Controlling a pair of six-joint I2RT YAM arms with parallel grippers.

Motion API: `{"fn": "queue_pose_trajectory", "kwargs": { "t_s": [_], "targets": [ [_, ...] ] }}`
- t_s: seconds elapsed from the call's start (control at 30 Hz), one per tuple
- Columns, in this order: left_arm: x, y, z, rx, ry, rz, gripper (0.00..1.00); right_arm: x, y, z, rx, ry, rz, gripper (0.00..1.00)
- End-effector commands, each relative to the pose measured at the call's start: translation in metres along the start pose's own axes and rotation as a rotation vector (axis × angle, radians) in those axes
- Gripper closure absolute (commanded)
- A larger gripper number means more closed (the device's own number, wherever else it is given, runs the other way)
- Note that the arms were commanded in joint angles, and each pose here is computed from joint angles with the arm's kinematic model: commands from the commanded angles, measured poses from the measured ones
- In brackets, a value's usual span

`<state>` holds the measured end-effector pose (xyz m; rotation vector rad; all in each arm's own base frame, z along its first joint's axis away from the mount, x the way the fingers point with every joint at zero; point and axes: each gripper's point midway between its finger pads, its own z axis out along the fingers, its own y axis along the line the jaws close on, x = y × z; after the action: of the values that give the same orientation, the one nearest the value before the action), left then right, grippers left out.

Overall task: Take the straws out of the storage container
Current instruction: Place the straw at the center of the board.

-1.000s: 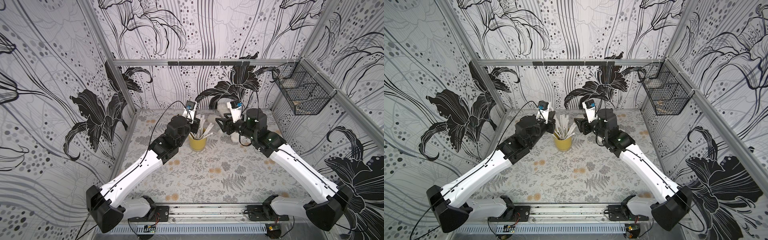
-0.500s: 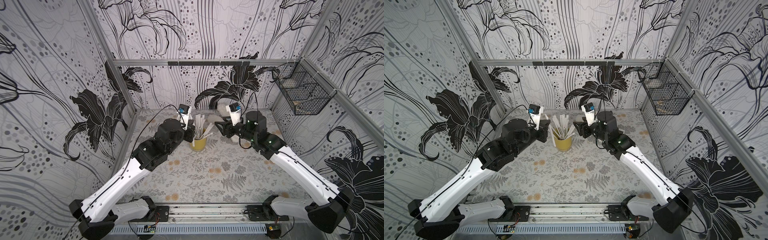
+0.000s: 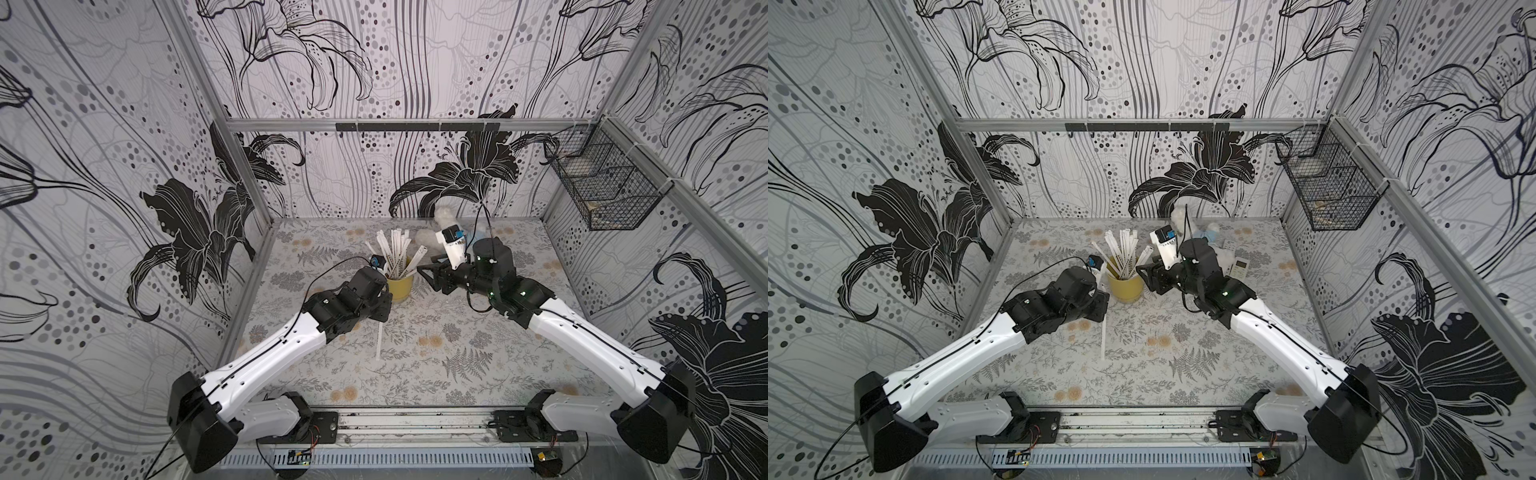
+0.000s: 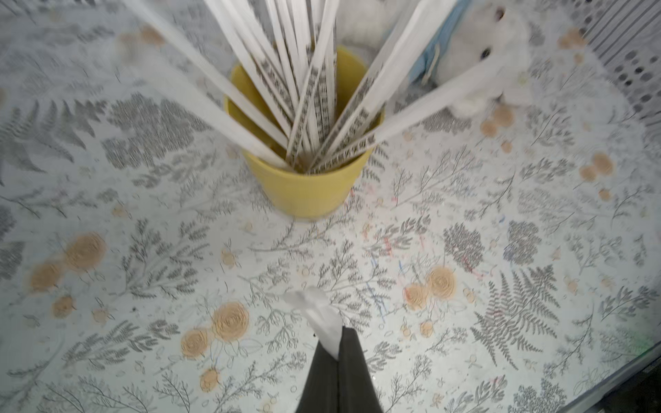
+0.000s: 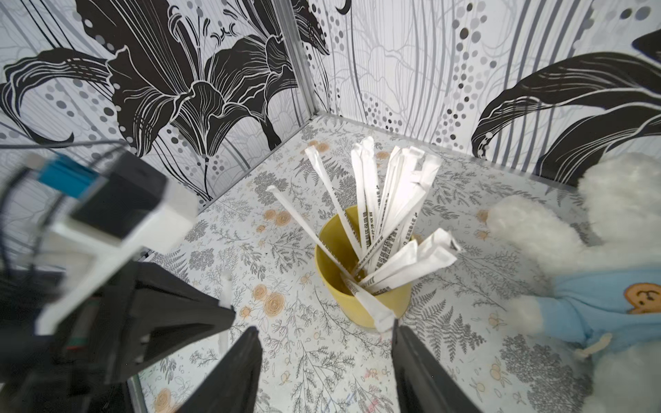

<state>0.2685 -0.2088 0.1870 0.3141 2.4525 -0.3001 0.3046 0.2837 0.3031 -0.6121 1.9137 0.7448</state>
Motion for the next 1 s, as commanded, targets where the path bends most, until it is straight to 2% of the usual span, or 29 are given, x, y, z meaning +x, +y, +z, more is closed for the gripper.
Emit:
{"fn": "queue_pose_trajectory", "kwargs": {
  "t_s": [0.0,0.17,0.33,0.53,0.97],
  "targets": [
    [0.010,-0.013,0.018,0.070,0.066,-0.067,1.00,-0.003,0.005,-0.002,-0.016,-0.017,0.024,0.38],
    [0.040,-0.003,0.052,0.071,0.251,-0.086,1.00,-0.005,0.006,-0.007,-0.019,-0.032,0.018,0.38],
    [0.053,0.023,0.070,0.013,0.345,-0.105,1.00,-0.002,0.001,-0.007,0.006,-0.029,0.009,0.37],
    [0.058,0.044,0.084,-0.038,0.381,-0.133,1.00,-0.001,-0.002,-0.008,0.025,-0.030,-0.003,0.37],
    [0.074,0.057,0.109,-0.004,0.438,-0.197,0.94,0.000,-0.008,-0.007,0.059,-0.031,-0.016,0.35]
  ]
}}
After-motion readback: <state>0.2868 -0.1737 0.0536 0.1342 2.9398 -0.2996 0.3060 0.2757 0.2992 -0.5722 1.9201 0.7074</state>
